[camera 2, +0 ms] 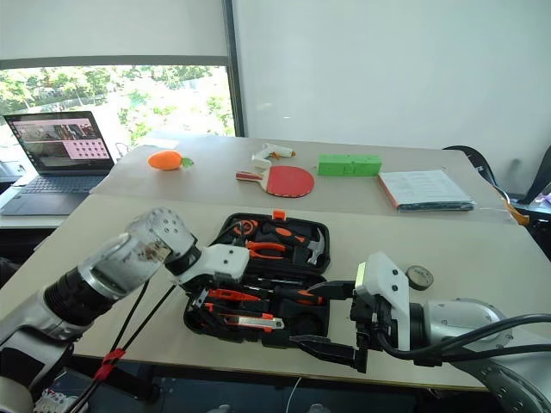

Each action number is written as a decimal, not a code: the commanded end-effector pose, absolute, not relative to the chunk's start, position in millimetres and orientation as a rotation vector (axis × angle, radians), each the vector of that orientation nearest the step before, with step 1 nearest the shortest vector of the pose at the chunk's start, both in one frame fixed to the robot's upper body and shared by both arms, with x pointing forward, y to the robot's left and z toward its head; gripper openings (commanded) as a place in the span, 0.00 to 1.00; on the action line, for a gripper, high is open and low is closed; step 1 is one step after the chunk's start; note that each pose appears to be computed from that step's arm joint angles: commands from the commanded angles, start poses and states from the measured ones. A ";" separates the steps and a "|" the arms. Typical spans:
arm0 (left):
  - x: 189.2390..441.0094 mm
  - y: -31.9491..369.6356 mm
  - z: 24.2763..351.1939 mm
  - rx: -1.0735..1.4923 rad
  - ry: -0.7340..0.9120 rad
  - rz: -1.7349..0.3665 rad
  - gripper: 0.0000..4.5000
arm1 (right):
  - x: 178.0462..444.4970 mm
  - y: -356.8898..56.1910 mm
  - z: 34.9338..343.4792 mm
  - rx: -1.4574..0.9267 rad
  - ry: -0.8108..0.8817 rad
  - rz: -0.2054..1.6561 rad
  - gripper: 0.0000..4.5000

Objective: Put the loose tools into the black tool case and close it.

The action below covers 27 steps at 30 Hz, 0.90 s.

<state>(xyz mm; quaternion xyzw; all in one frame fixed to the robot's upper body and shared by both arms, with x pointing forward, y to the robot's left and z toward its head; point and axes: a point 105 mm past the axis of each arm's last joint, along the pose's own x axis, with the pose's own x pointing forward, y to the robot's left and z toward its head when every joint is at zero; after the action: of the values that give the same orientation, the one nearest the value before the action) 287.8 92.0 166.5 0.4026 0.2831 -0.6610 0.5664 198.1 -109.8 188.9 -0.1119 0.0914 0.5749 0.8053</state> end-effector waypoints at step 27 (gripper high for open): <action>282.1 99.4 130.0 1.096 0.667 -1.626 0.01 | 195.7 -108.1 194.8 -0.243 0.162 1.224 1.00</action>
<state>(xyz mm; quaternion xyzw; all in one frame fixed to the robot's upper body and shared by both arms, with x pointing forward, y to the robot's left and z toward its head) 285.5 96.8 142.6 0.4487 0.2638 -0.6749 0.5231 199.2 -110.1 187.9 -0.1077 0.0926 0.5681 0.8106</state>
